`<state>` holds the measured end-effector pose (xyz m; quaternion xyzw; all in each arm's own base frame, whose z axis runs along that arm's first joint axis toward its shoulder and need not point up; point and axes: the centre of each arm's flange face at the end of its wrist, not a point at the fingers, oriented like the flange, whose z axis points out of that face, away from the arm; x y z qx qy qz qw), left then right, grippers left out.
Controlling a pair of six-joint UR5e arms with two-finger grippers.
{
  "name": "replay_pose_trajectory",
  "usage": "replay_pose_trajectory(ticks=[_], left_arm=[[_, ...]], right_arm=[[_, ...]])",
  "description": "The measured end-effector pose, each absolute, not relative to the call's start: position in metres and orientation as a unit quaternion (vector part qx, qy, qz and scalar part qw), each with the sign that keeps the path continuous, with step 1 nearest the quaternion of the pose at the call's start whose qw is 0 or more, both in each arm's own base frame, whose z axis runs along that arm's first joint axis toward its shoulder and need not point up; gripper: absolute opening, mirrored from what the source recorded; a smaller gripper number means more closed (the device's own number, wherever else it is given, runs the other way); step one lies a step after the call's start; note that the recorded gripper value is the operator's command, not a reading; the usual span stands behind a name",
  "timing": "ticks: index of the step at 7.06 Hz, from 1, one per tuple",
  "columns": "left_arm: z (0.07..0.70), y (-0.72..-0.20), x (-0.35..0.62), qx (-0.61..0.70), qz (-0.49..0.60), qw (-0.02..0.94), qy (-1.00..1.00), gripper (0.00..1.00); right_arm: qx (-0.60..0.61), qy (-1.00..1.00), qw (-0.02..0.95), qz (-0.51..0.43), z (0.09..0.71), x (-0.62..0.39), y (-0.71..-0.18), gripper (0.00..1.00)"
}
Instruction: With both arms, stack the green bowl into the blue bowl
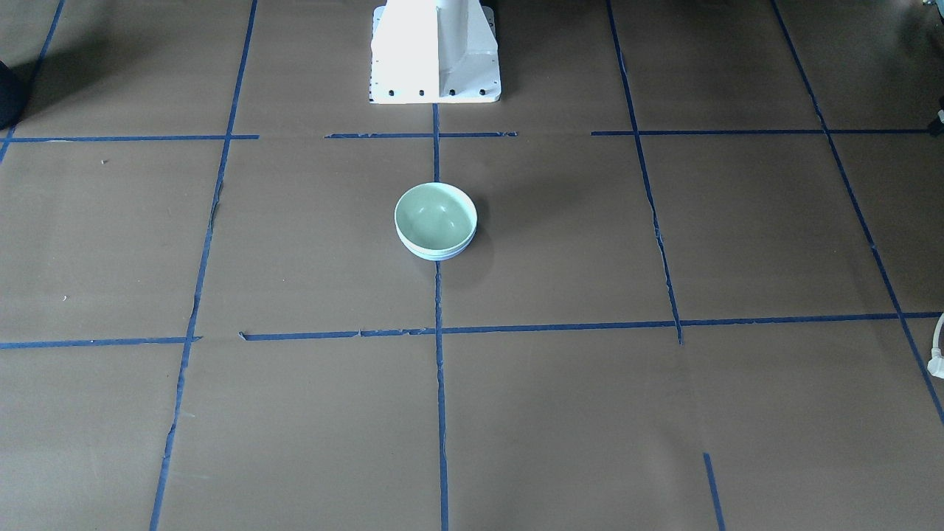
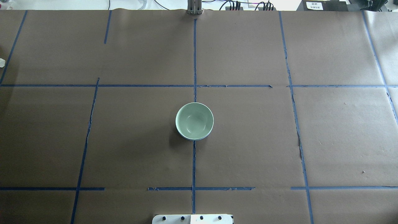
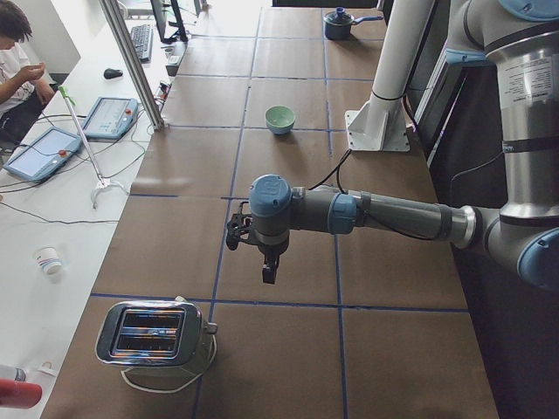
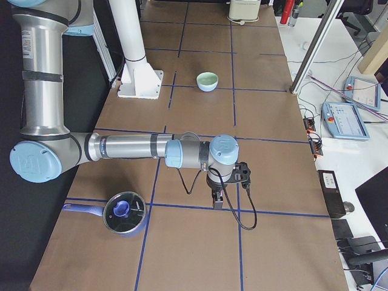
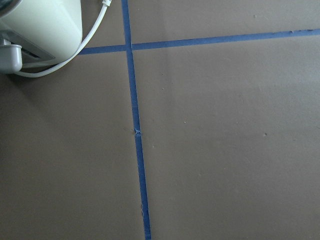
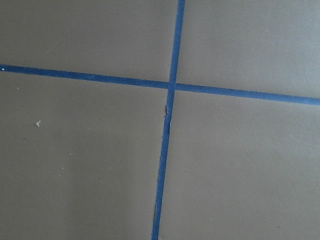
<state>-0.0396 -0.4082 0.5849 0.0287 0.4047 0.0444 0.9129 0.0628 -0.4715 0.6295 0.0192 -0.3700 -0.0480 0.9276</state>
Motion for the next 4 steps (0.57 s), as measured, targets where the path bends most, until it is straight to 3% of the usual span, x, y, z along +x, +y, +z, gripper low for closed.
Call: replay_pose_trajectory(ticks=[4], left_arm=[[0.597,-0.398,-0.045,0.006,0.028,0.918,0.396,1.0]], right_arm=[[0.02,-0.37,0.927,-0.051,0.628,0.061,-0.471,1.0]])
